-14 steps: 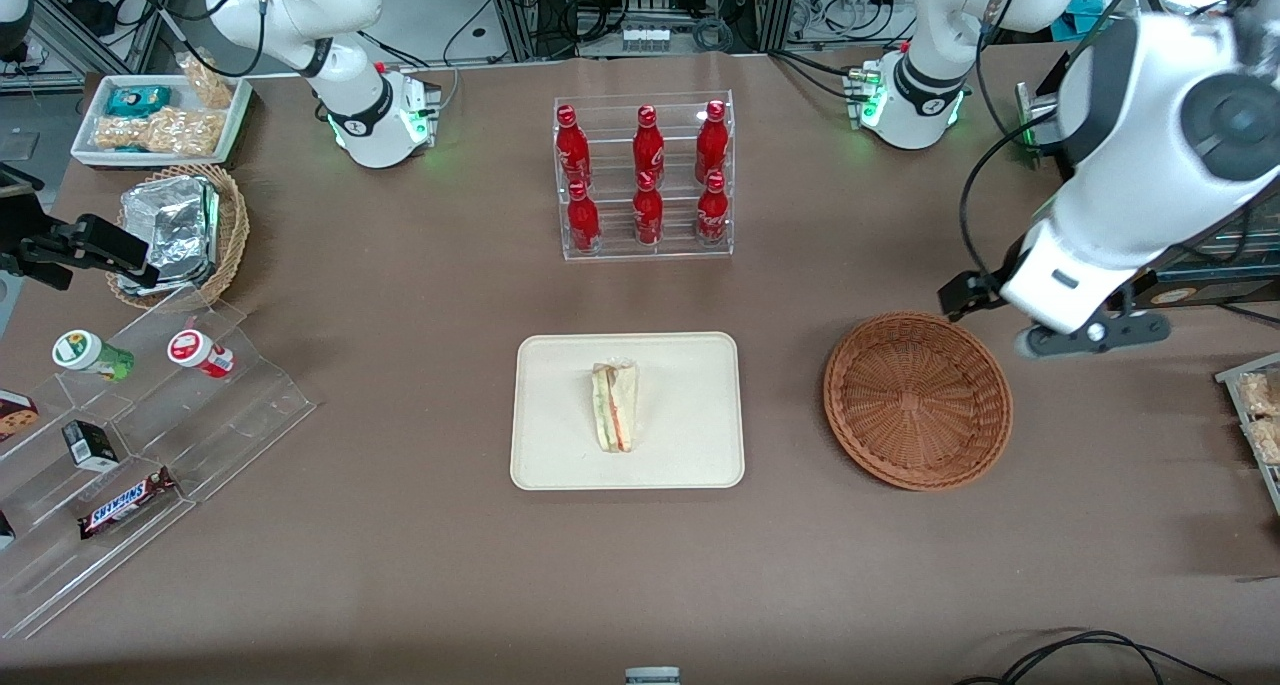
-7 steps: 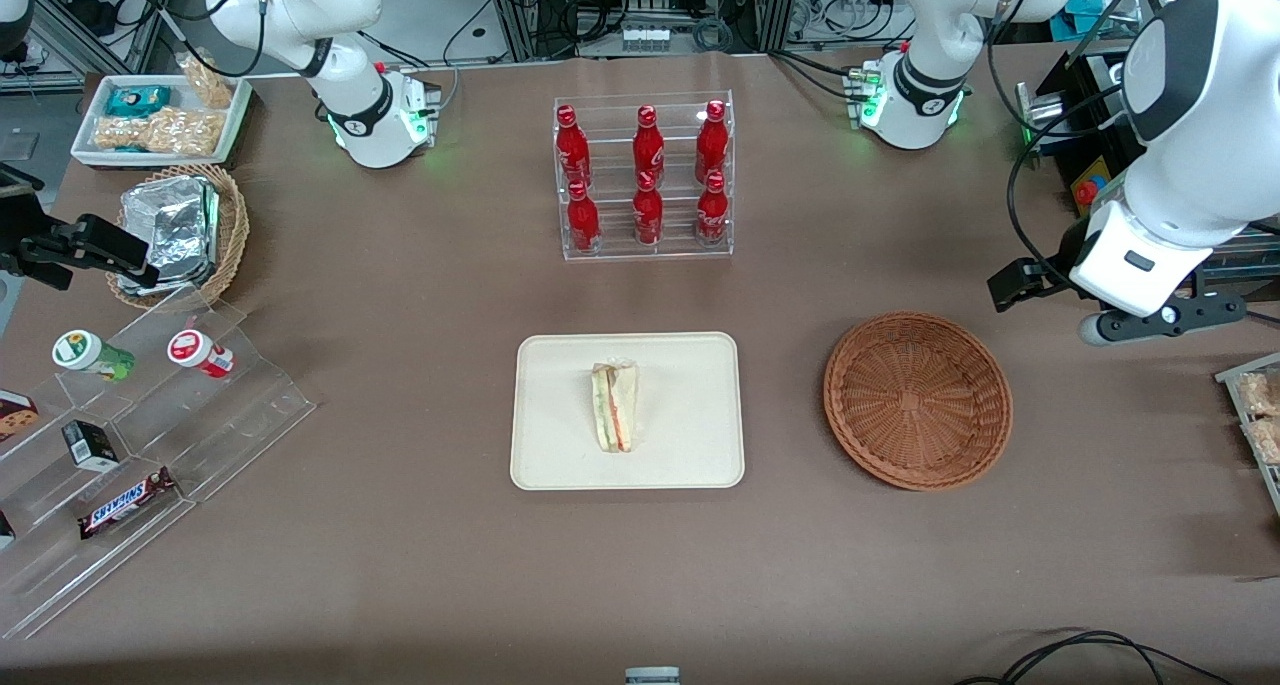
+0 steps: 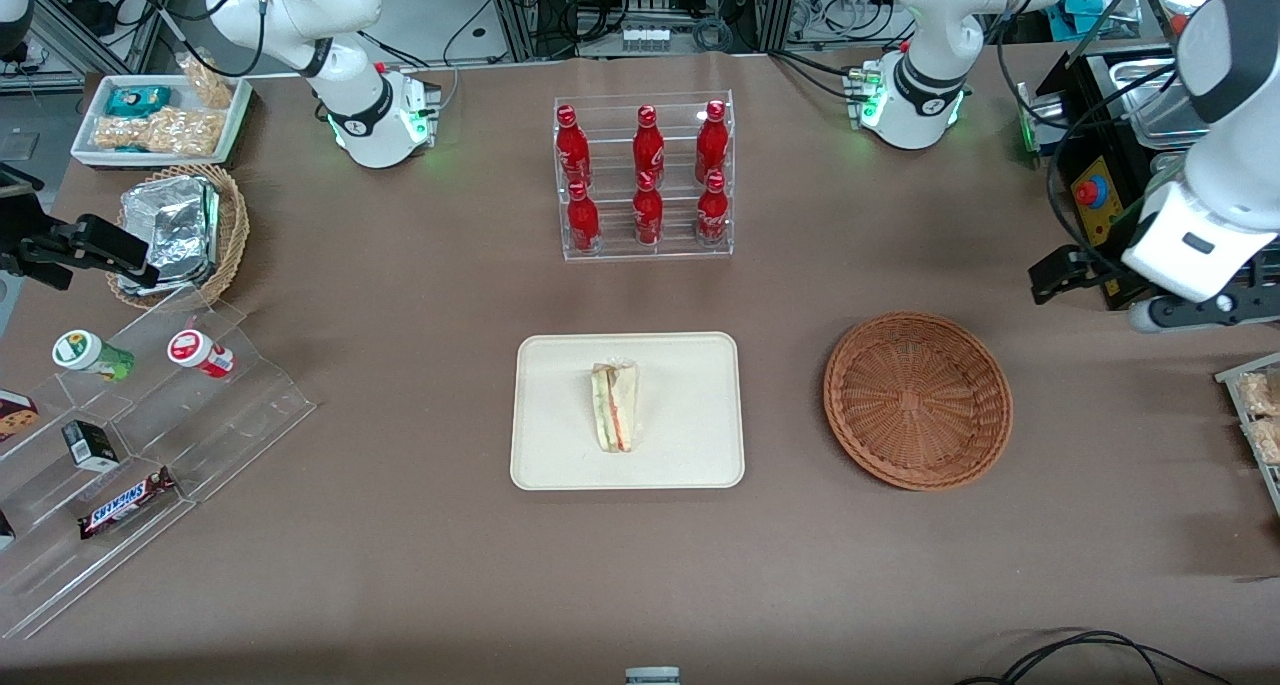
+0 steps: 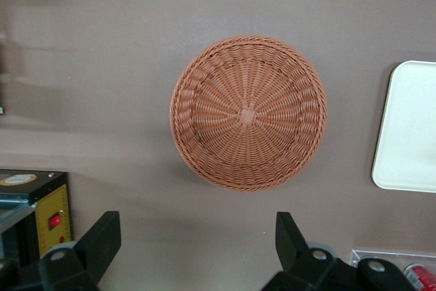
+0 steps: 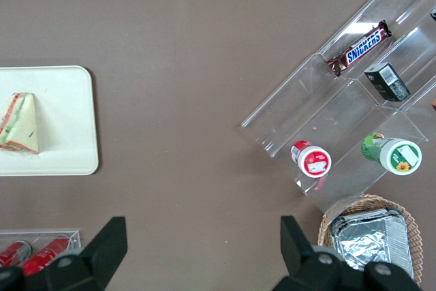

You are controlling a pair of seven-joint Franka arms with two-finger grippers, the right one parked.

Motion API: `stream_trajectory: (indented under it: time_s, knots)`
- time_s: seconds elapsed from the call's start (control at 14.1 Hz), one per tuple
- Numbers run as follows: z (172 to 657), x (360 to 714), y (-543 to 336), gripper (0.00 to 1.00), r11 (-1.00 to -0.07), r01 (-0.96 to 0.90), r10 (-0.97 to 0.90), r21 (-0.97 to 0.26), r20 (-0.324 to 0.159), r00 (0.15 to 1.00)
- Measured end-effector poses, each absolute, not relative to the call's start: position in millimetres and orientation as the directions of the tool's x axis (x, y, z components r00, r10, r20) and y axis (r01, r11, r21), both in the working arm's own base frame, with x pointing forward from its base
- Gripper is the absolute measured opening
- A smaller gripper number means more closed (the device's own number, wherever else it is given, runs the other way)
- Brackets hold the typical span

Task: Place sandwich from basket to tray

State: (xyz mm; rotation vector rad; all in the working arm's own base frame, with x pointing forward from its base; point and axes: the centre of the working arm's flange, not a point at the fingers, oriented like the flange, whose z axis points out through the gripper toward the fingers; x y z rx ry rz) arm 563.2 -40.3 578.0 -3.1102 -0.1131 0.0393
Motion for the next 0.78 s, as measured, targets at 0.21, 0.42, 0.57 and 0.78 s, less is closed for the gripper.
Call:
stream_trajectory:
  time_s: [0.21,0.42,0.57,0.78]
  knots:
    - [586.5,558.2,-35.4,1.0,-1.0,-0.002,-0.002,-0.028,-0.02,1.0]
    - [596.4,553.8,-31.4,1.0,-0.999,-0.044,-0.044,-0.028,-0.004,0.999]
    - [601.1,552.1,-20.3,1.0,-0.999,-0.034,-0.034,-0.028,0.004,0.999]
    - [603.4,551.5,-12.5,1.0,-1.0,-0.019,-0.019,-0.012,0.009,1.0]
